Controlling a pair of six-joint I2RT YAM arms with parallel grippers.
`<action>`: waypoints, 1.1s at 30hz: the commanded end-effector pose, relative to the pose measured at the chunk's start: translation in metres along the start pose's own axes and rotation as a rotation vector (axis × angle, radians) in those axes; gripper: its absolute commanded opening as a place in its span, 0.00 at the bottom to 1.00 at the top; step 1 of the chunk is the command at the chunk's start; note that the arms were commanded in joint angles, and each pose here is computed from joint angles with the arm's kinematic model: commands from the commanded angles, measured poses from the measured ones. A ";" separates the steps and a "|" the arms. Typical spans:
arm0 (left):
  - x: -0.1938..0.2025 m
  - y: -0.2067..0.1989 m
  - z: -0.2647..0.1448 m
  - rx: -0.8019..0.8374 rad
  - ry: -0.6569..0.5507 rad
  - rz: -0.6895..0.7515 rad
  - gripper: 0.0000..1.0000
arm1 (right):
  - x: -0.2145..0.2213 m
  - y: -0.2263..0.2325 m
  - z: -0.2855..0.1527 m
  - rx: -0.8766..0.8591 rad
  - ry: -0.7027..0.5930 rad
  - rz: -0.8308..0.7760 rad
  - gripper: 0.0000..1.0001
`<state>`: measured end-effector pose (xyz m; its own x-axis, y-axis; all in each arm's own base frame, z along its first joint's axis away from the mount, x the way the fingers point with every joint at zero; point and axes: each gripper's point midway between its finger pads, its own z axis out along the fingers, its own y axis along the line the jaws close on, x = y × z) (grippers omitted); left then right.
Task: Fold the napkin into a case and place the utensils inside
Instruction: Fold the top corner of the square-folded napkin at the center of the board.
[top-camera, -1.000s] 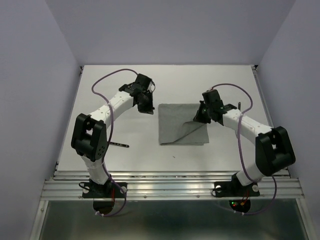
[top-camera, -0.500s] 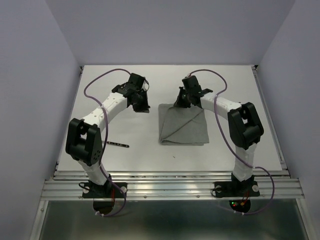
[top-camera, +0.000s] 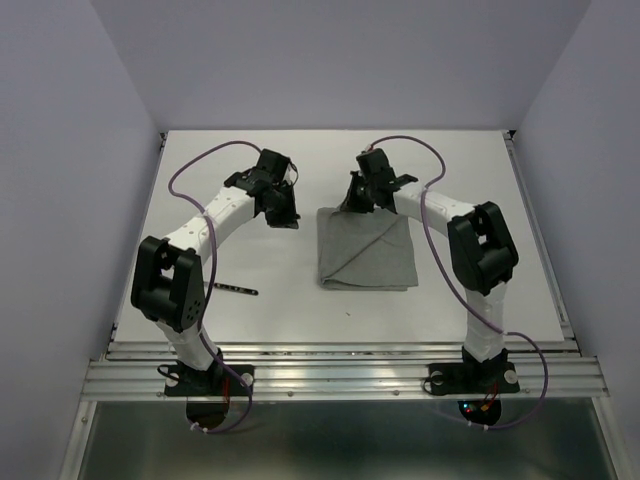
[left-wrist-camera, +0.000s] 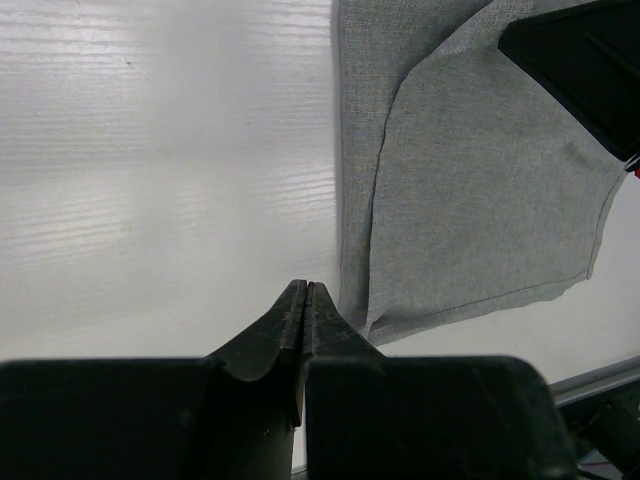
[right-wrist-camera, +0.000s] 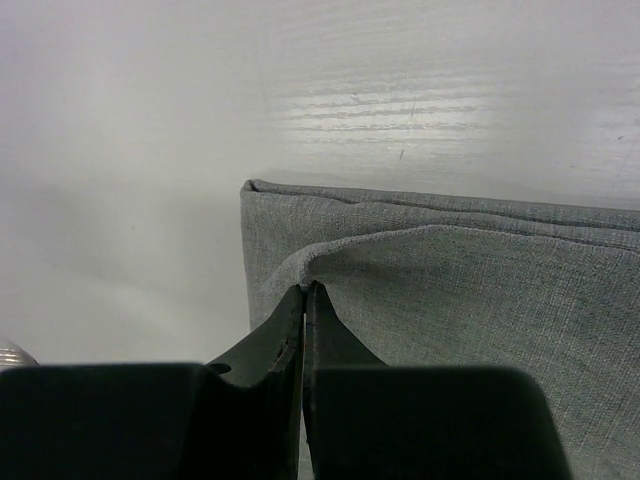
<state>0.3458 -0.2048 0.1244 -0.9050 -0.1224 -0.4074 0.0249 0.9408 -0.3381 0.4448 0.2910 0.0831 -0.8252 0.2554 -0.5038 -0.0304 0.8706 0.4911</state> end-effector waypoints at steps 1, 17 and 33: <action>-0.005 -0.004 -0.013 0.033 -0.042 -0.001 0.10 | -0.010 0.013 -0.009 -0.024 -0.041 -0.034 0.01; 0.004 -0.009 -0.001 0.069 0.005 0.006 0.10 | 0.039 -0.033 -0.100 0.050 -0.078 -0.011 0.01; 0.023 -0.020 0.024 0.105 0.110 0.063 0.10 | 0.108 -0.090 -0.146 0.165 -0.005 0.070 0.01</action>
<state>0.3361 -0.2230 0.0967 -0.9422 -0.0723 -0.3272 0.0642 0.9194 -0.3881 0.2836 0.1827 0.0818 -0.8311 0.2899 -0.4746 0.0949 0.9148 0.3926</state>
